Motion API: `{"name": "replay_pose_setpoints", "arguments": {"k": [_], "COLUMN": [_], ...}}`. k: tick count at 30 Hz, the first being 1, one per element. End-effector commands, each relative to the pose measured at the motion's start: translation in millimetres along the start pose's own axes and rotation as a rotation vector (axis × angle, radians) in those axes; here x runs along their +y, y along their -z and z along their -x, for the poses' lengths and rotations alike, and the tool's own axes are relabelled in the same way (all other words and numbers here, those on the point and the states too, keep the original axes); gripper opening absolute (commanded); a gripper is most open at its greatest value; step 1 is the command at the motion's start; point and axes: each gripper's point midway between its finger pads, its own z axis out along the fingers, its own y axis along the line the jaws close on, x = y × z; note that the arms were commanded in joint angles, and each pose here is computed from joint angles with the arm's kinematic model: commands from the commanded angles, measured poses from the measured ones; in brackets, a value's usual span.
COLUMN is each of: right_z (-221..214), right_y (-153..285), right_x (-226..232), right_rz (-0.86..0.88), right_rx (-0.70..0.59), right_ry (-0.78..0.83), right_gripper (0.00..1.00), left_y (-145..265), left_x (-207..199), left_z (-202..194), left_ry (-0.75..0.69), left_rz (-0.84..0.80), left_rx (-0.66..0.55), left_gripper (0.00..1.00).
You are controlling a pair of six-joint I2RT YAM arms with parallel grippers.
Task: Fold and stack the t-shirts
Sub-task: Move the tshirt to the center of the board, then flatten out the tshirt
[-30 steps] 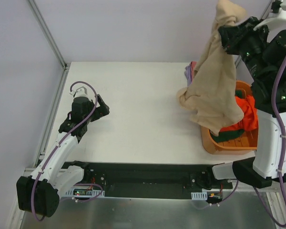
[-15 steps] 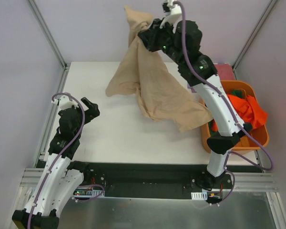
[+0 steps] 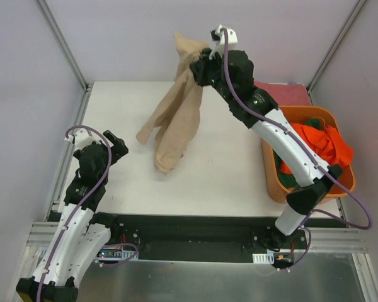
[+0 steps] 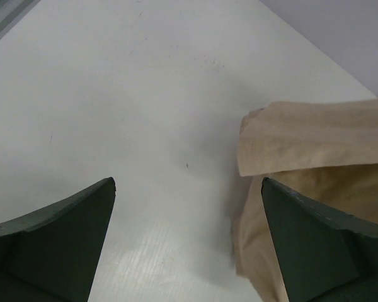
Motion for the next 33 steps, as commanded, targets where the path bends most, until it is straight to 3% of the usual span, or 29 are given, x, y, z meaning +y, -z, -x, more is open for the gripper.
{"name": "replay_pose_setpoints", "arguments": {"k": [1,5,10,18,24,28,33], "right_z": [-58.4,-176.0,-211.8,-238.7,-258.3,-262.7,-281.5], "right_y": [42.7,99.2,154.2,173.6,170.3,166.7,163.2], "right_x": [-58.8,-103.7,-123.5,-167.6,-163.2,-164.8,-152.2], "right_rz": [-0.107,-0.182,-0.153,-0.353,-0.315,-0.321,-0.232], "right_rx": [0.124,0.354,0.379,0.456,0.525,0.539,0.61], "right_ry": [-0.051,-0.027,0.116,0.211,0.209,0.215,0.219], "right_gripper": [0.11,0.45,0.97,0.96,0.96,0.96,0.96], "left_y": [-6.6,-15.5,-34.8,-83.0,-103.3,-122.7,-127.0], "left_x": [6.6,3.2,-19.4,-75.3,-106.8,-101.5,-117.4], "left_z": [-1.8,-10.6,-33.7,-64.8,-100.3,-122.0,-140.6], "left_ry": [0.013,0.013,-0.012,-0.041,-0.084,-0.115,-0.102], "left_rz": [0.052,0.063,0.001,-0.147,-0.301,-0.281,-0.387], "left_rx": [0.009,0.058,0.199,0.419,0.601,0.654,0.728], "left_gripper": [0.99,0.99,0.99,0.99,0.97,0.9,0.69]}}
